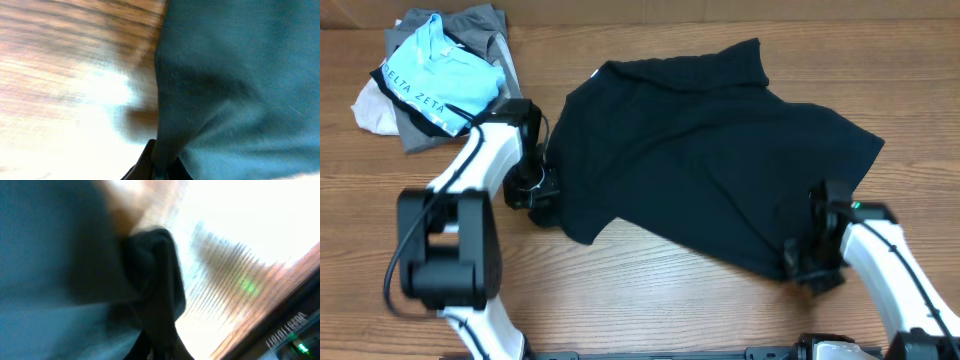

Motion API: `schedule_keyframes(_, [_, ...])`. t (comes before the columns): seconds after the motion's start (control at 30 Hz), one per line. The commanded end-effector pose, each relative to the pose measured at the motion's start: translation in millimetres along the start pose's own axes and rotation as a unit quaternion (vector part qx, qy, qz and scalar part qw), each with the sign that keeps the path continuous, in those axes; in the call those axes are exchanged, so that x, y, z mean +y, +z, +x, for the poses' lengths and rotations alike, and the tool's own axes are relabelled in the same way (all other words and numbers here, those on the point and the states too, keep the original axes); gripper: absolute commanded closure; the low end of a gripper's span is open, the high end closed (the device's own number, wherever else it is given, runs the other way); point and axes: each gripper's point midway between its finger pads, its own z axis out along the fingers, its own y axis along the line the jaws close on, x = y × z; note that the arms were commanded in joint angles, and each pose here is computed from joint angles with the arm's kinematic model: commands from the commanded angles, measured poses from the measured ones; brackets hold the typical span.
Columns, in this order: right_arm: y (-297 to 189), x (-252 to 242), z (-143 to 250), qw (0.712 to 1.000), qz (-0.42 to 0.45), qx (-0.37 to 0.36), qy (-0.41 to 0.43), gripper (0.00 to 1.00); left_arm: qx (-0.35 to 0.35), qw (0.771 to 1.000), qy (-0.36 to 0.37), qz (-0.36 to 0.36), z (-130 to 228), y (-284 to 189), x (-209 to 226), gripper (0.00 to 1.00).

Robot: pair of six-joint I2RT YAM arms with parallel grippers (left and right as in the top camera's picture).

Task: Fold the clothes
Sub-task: 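Lift the shirt with both grippers and shake it out in the air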

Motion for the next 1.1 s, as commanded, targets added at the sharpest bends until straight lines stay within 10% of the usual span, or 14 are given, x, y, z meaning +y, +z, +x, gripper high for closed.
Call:
schedule_keyframes(0.0, [-68, 29, -26, 0.994, -0.069, -0.082, -0.033, 0.96, -0.107, 0.993, 0.033, 0.036, 2, -75, -15, 0.96])
schedule_keyframes(0.23, [-217, 47, -25, 0.960, -0.189, -0.171, -0.115, 0.96, -0.287, 0.950, 0.062, 0.105, 50, -227, -27, 0.96])
schedule_keyframes(0.6, [-442, -9, 34, 0.806, -0.442, -0.348, -0.186, 0.96, -0.542, 0.804, 0.092, 0.227, 177, -457, -20, 0.96])
schedule_keyframes(0.77, [-479, -30, 56, 0.756, -0.503, -0.371, -0.195, 0.96, -0.584, 0.764, 0.081, 0.261, 214, -492, -8, 0.96])
schedule_keyframes(1.07, [-478, 7, 36, 0.771, -0.486, -0.360, -0.196, 0.96, -0.598, 0.752, 0.070, 0.268, 199, -508, -13, 0.96])
